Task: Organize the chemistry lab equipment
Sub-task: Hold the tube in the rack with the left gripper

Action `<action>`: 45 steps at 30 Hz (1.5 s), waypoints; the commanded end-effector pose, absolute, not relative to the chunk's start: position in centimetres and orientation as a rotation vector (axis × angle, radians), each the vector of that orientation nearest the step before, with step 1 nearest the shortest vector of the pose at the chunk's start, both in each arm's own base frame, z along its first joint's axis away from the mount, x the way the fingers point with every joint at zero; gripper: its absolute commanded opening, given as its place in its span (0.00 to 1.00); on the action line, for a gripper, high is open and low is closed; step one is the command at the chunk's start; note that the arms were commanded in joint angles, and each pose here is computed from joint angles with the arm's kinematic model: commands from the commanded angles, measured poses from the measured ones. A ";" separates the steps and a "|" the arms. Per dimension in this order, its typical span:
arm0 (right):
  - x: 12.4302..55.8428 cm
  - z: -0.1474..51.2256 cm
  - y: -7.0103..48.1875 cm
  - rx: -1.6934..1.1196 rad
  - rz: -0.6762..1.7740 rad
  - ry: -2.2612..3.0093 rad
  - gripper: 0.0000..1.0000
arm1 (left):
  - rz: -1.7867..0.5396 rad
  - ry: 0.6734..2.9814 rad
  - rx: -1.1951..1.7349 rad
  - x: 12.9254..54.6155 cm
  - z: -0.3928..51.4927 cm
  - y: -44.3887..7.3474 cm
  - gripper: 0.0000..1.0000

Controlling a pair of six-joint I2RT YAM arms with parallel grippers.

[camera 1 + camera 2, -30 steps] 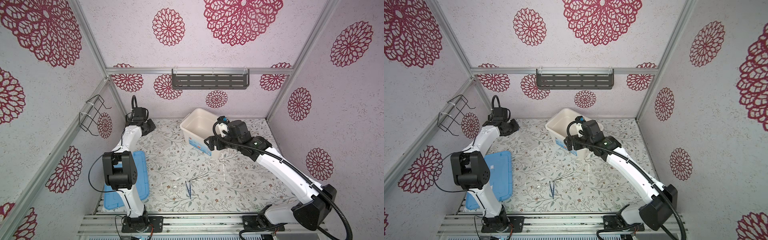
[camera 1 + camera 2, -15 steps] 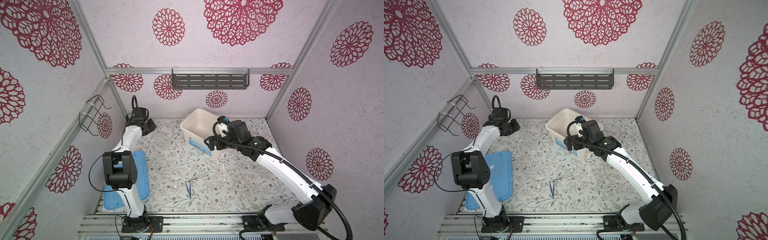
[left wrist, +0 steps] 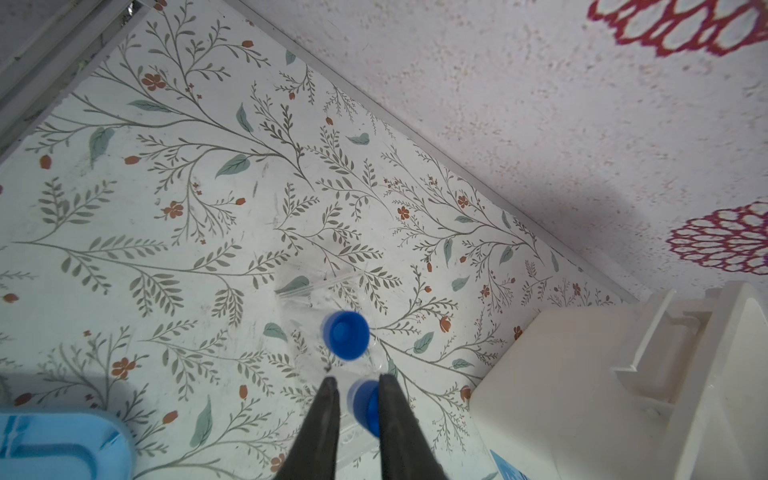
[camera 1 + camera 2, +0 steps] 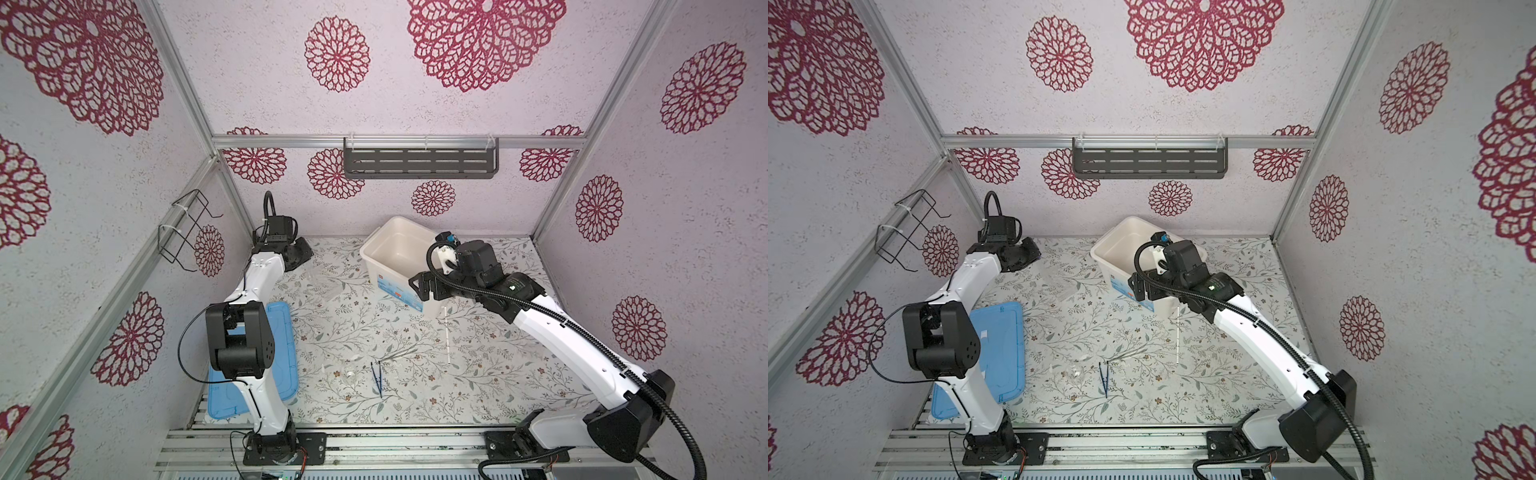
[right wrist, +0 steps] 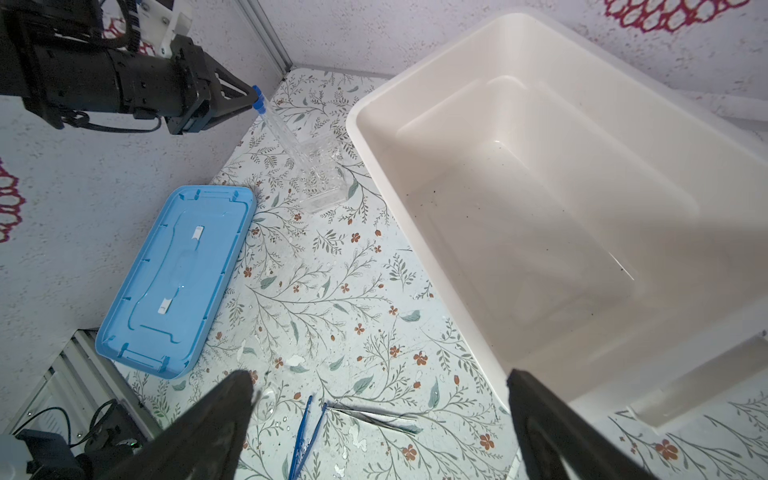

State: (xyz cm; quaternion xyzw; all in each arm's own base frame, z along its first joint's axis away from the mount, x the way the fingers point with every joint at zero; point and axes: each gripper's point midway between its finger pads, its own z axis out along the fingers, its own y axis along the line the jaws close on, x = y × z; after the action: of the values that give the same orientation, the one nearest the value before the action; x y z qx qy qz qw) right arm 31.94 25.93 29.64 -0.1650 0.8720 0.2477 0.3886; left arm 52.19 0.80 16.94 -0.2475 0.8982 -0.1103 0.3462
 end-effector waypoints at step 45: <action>31.8 31.7 25.1 -0.375 0.641 2.152 0.99 | -0.286 2.311 -0.624 51.1 19.5 0.4 0.27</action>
State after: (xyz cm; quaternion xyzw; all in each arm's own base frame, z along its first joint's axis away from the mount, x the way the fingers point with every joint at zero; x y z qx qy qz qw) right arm 31.67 25.54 29.54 -0.1631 0.8723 0.2448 0.3906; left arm 51.45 0.51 17.07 -0.2465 0.9003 -0.1089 0.3419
